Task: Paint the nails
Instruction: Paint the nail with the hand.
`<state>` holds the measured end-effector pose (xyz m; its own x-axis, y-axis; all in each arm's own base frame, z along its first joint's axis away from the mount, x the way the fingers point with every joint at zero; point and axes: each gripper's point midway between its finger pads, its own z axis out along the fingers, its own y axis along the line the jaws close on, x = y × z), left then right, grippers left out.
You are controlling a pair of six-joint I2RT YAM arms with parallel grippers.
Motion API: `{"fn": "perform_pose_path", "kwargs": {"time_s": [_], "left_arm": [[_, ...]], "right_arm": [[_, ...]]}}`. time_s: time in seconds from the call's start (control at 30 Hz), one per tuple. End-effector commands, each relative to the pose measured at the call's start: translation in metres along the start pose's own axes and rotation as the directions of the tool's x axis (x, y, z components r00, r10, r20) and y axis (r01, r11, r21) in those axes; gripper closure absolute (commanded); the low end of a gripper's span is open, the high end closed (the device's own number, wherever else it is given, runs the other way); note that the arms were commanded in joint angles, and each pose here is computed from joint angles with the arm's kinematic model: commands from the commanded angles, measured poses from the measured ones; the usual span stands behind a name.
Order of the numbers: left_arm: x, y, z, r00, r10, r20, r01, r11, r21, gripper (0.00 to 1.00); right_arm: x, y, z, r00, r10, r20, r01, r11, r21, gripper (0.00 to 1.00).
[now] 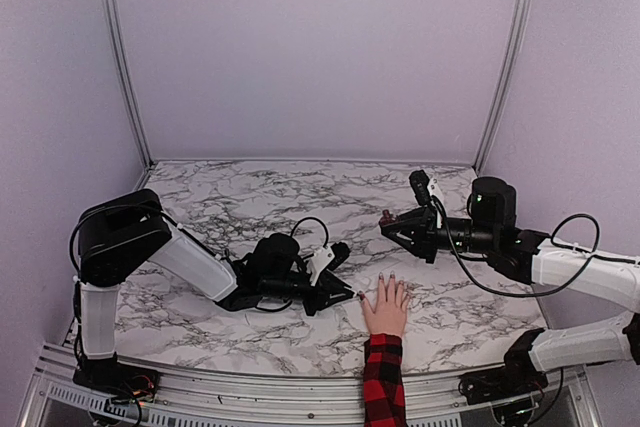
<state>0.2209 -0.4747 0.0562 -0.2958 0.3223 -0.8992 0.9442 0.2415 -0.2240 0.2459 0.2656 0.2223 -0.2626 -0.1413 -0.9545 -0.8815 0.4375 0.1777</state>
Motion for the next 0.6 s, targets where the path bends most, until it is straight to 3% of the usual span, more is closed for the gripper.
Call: {"fn": "perform_pose_path", "kwargs": {"time_s": [0.0,0.57], "left_arm": [[-0.007,0.006,0.001,1.0,0.002,0.026,-0.002,1.0,-0.014,1.0],[-0.016,0.024,-0.002,0.999,-0.007,0.05,0.01,0.998,-0.06,1.0]], "right_arm": [[-0.027,-0.001,-0.003,0.998,-0.033,0.05,0.033,0.999,0.008,1.0],[-0.027,-0.001,-0.003,0.998,-0.034,0.05,0.033,0.999,0.009,1.0]]}}
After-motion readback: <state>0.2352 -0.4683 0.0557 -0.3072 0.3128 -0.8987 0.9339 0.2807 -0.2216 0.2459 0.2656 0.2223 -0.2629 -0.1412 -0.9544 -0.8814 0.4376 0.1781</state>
